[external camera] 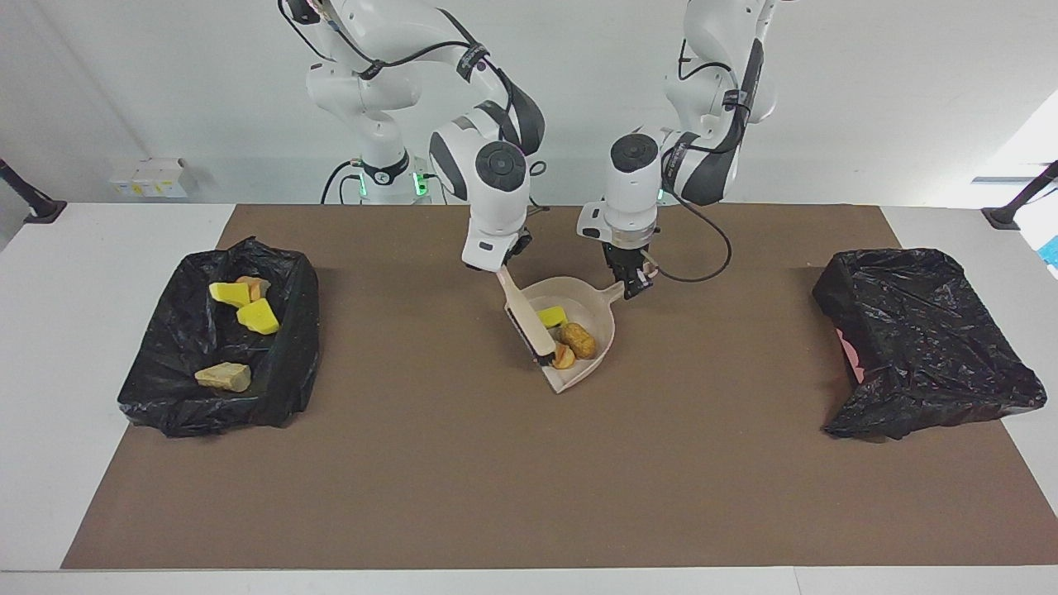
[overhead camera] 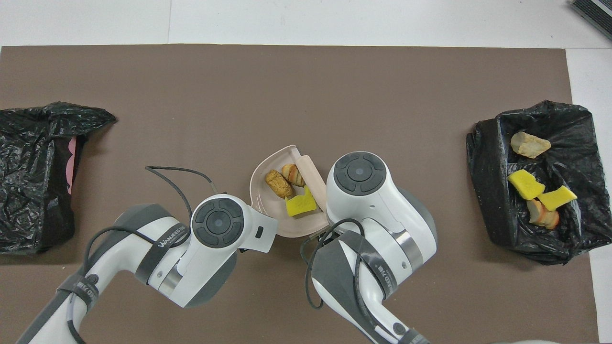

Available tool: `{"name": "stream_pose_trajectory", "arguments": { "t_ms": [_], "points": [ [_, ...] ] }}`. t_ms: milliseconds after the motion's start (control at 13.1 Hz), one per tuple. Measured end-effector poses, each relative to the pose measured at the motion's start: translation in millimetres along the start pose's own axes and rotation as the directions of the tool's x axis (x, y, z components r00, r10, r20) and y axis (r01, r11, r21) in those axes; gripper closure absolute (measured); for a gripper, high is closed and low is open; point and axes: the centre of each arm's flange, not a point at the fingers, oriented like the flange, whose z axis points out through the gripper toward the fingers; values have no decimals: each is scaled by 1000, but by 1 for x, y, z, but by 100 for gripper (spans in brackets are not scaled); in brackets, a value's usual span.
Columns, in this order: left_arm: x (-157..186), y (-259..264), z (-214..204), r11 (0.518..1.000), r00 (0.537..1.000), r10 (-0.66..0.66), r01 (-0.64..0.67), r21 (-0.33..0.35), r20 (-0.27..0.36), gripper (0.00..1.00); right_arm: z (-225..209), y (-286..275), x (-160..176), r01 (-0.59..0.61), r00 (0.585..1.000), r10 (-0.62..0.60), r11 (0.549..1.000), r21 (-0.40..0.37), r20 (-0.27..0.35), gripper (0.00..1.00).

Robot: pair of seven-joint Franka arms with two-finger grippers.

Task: Sweep and dump trash in bin
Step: 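Carry the loaded dustpan toward the nearby black bag with the left gripper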

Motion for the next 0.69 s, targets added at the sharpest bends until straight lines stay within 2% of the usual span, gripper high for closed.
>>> {"name": "stream_pose_trajectory", "arguments": {
  "t_ms": [229, 382, 535, 688],
  "points": [
    [-3, -6, 1, 1000, 1000, -17, 17, -1, -3, 69, -26, -3, -12, -10, 1000, 10, 1000, 5, -7, 73],
    [-14, -27, 3, 997, 997, -76, 75, -20, -21, 69, -45, 2, -20, -27, 1000, 27, 1000, -4, -14, 73],
    [-23, -53, 1, 993, 993, -116, 115, -26, -37, 69, -53, 2, -28, -113, 993, 113, 993, -11, -14, 73],
    [-38, -89, -2, 994, 993, -106, 106, -19, -52, 69, -52, -8, -34, -251, 968, 251, 968, -15, -15, 73]
  ]
}}
